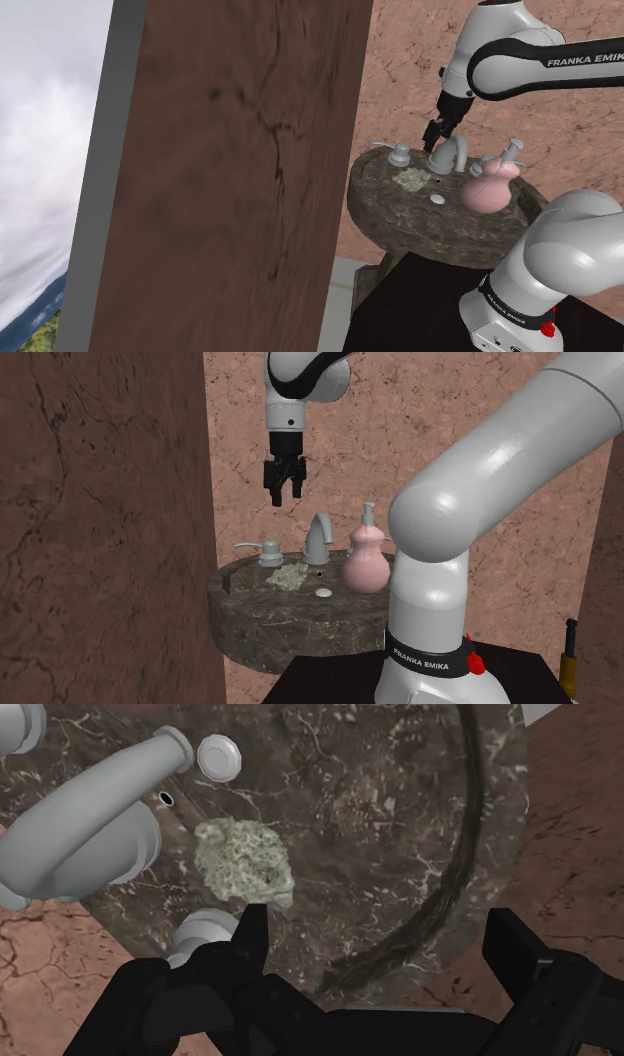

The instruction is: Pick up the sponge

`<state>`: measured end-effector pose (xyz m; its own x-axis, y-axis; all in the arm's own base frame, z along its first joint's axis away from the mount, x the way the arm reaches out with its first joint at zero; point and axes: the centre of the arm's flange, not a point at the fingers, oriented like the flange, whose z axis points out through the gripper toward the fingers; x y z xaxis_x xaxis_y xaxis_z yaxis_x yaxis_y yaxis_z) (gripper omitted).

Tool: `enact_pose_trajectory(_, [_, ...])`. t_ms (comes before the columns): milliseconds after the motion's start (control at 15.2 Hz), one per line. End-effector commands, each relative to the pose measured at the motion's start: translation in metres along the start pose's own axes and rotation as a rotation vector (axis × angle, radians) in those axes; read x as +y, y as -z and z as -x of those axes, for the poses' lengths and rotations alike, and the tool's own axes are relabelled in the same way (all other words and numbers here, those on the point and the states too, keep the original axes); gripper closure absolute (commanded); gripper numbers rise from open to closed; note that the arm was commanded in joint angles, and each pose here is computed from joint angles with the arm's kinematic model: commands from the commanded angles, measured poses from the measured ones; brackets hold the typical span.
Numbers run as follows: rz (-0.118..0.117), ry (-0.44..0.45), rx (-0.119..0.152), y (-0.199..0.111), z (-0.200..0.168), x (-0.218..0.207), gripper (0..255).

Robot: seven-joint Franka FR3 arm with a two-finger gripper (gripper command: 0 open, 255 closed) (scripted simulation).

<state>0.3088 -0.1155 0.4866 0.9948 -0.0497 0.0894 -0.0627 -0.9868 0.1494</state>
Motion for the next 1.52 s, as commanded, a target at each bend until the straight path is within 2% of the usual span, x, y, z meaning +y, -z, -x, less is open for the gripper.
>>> enact_pose_trajectory(0, [-0.001, 0.011, 0.008, -0.025, -0.001, 0.016, 0])
enact_pose_trajectory(1254, [-0.013, 0.099, 0.065, -0.229, -0.033, 0.158, 0])
enact_pose_trajectory(1452, [-0.013, 0.100, 0.066, -0.243, -0.033, 0.159, 0])
